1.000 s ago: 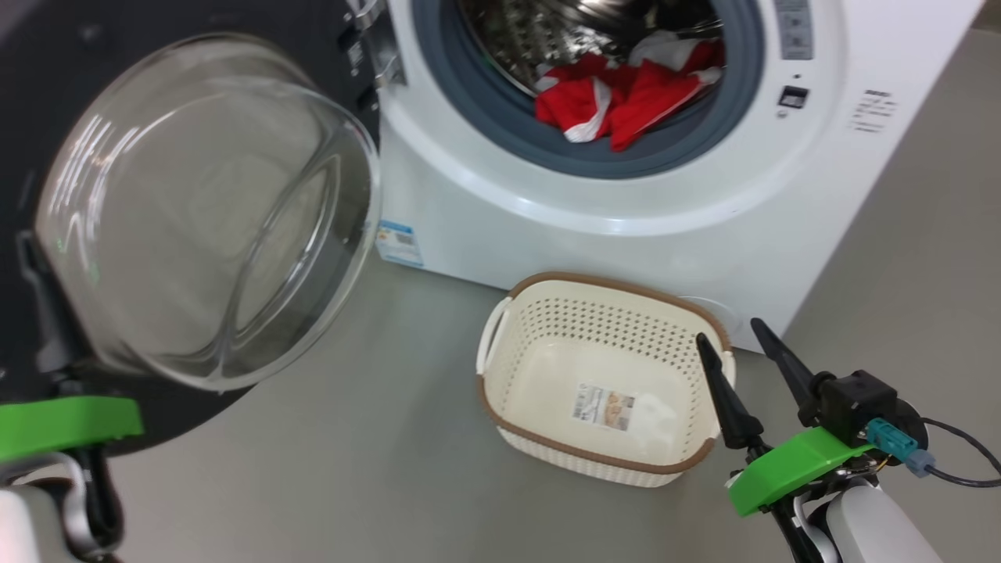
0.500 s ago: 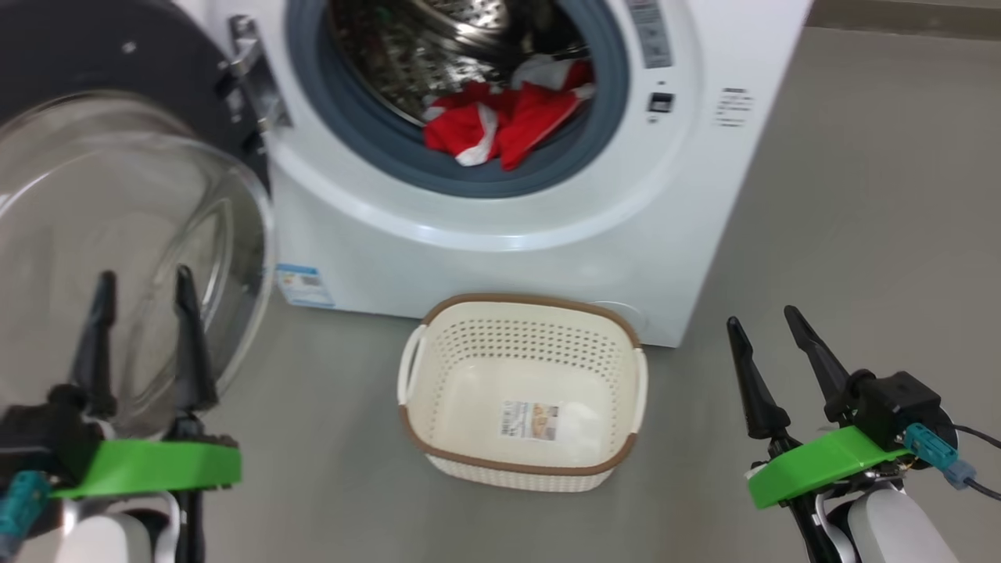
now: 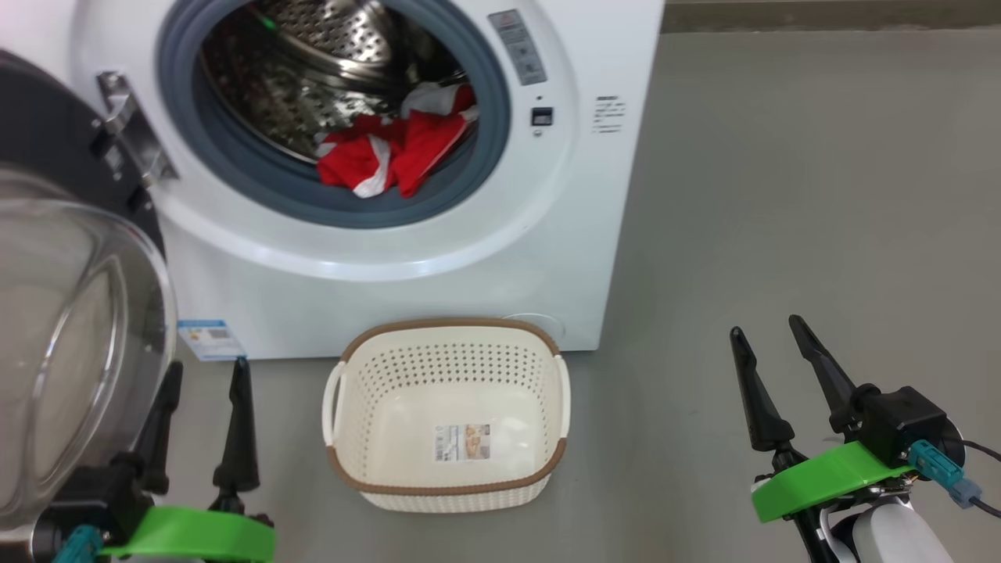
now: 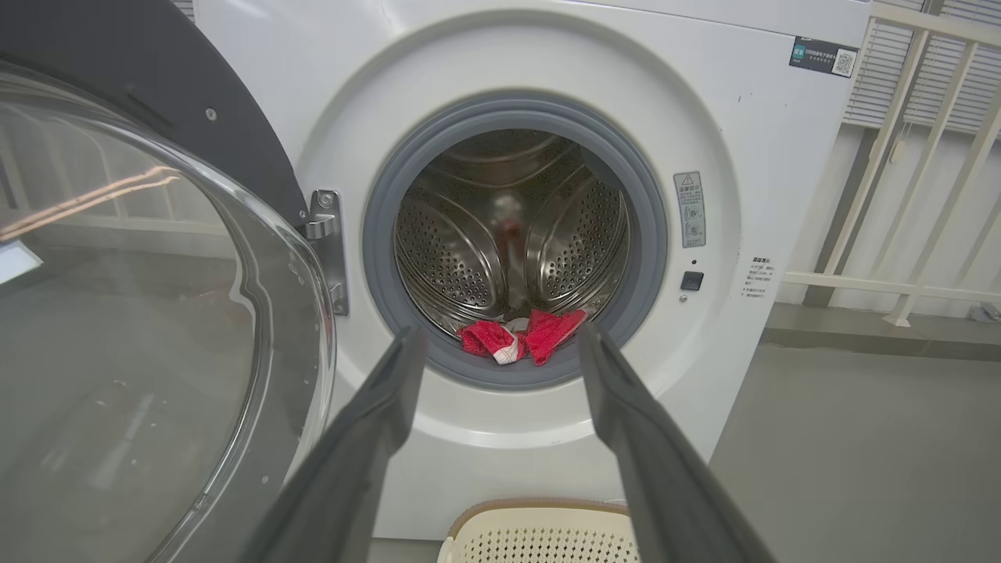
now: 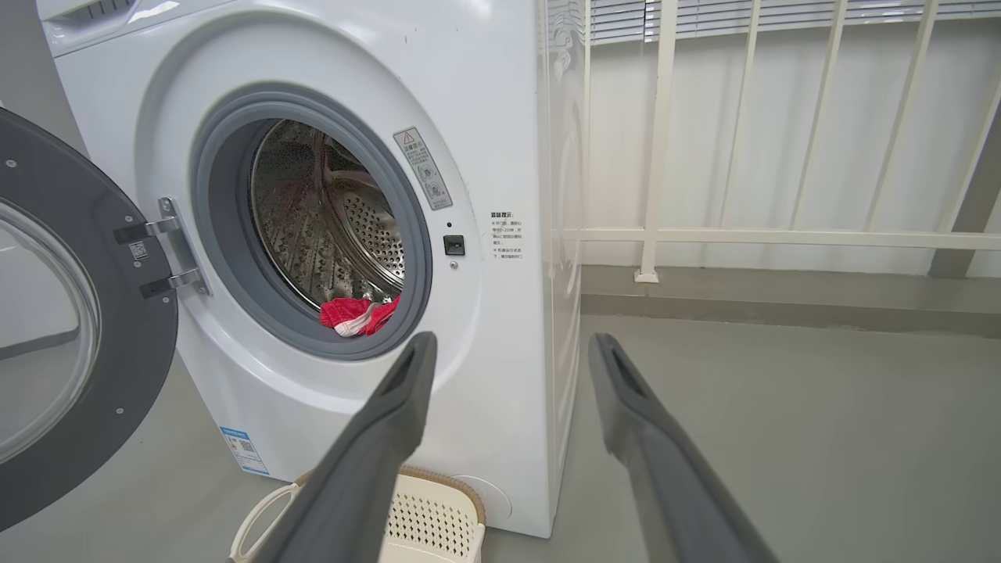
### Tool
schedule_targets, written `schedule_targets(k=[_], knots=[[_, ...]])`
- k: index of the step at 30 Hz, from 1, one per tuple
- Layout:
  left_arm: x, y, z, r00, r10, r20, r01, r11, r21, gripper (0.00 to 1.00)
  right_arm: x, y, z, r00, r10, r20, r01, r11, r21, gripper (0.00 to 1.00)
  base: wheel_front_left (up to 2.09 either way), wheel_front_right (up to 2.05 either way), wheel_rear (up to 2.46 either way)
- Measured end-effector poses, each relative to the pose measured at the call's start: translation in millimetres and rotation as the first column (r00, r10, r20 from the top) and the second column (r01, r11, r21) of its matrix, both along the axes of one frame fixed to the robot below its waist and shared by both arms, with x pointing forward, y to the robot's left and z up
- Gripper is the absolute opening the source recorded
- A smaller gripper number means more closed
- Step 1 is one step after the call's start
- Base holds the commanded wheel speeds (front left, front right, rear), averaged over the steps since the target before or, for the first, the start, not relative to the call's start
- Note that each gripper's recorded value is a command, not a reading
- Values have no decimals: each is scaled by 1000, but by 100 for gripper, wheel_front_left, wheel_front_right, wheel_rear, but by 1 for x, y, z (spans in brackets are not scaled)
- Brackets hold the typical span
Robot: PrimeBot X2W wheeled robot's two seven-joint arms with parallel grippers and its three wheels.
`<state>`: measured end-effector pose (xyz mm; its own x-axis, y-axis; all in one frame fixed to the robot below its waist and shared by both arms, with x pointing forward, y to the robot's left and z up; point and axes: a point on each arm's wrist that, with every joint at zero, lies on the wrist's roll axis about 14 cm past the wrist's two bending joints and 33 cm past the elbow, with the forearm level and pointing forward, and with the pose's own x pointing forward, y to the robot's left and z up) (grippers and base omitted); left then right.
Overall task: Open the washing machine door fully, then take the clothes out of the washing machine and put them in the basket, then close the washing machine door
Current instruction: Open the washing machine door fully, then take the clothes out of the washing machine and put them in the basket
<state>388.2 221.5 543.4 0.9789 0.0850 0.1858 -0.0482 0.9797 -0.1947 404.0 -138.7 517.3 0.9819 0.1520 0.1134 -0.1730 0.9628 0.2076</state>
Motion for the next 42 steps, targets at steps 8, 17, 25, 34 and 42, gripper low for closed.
schedule_targets(k=[8,17,25,34,42], knots=[[-7,-18,-25,996,-54,-71,54,999,-1,100,-19,-20,5,998,-57,16,57,998,10,100,0,0,0],[-24,-29,-43,989,-86,-122,85,996,-12,100,-41,-35,3,995,-99,12,99,995,6,100,0,0,0],[-31,-27,-50,987,-61,-148,62,998,6,100,-46,-43,3,993,-118,14,118,993,1,100,0,0,0],[-30,-23,-41,992,-59,-114,54,998,-43,100,-50,-49,-2,991,-133,0,133,991,-2,100,0,0,0],[-29,-20,-41,992,-51,-118,51,999,-5,100,-48,-48,-4,991,-131,-6,131,991,-4,100,0,0,0]])
